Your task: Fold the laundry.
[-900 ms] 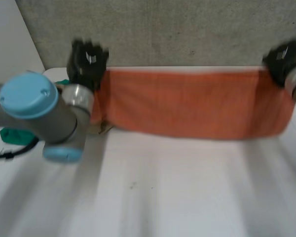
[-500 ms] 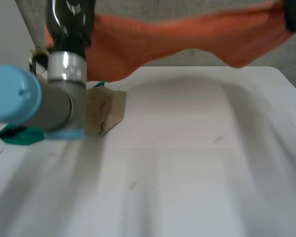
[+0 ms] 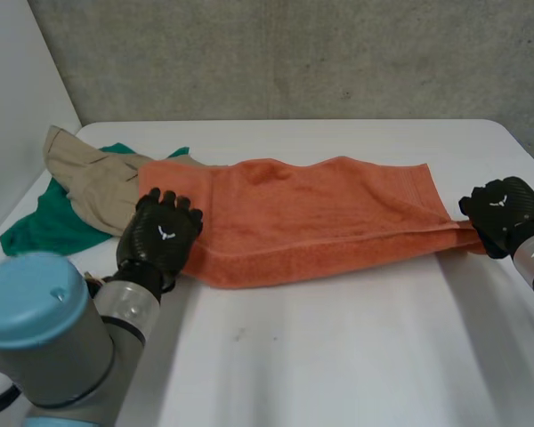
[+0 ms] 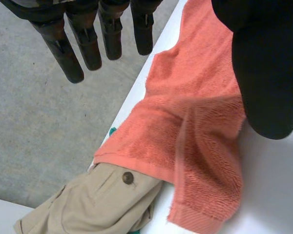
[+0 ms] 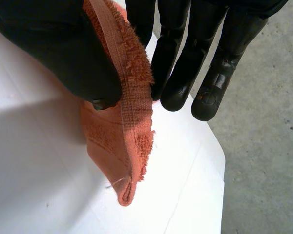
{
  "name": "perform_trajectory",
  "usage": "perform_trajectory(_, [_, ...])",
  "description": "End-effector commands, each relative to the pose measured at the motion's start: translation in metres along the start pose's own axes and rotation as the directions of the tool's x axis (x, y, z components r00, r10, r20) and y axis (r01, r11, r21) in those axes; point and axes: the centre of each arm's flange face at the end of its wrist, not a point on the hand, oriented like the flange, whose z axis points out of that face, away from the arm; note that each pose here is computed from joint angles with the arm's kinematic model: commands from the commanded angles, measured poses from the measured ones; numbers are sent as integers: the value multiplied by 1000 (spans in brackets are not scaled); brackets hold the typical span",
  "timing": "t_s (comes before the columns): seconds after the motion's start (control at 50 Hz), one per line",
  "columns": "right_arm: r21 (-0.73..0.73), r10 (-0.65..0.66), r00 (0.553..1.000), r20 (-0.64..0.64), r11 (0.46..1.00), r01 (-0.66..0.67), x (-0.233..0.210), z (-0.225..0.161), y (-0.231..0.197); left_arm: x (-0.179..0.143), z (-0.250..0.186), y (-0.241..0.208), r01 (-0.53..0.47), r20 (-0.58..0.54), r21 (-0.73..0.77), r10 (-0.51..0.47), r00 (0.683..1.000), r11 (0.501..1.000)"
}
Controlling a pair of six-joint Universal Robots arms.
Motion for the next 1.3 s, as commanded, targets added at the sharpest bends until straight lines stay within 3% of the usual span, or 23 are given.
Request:
perform_trajectory(0.02, [-26,7,1000,-5,1000,-7,5,0,10,-41,17,-23,100,52,6,-100,994,995])
perform_trajectory(0.12, [-13,9,1000,15,1000,-9,4,0,12,-67,40,-16,201,35,-19,-200,979,979])
perform_trajectory(0.28, [-18,17,999,30,1000,-16,1,-3,15,-54,72,1,286,-99,-156,-303,948,945])
perform_trajectory(0.44, [-25,24,999,44,999,-23,-3,-5,18,-43,93,25,274,-72,-245,-299,951,930])
perform_trajectory(0.96, [-44,29,999,31,999,-27,3,-4,22,-29,75,47,248,-74,-382,-296,952,890])
perform_trajectory(1.12, [-137,4,988,152,990,17,11,-30,7,-31,37,33,201,-88,-399,-256,963,895])
perform_trajectory(1.2, [-226,-31,969,246,970,89,23,-50,9,-31,-6,23,72,-165,-389,-147,975,919])
perform_trajectory(1.22, [-244,-42,962,269,964,110,26,-55,10,-31,-21,22,2,-201,-380,-84,976,925])
perform_trajectory(1.3, [-311,-83,920,384,926,213,37,-80,11,-31,-53,25,-130,-256,-365,35,966,922])
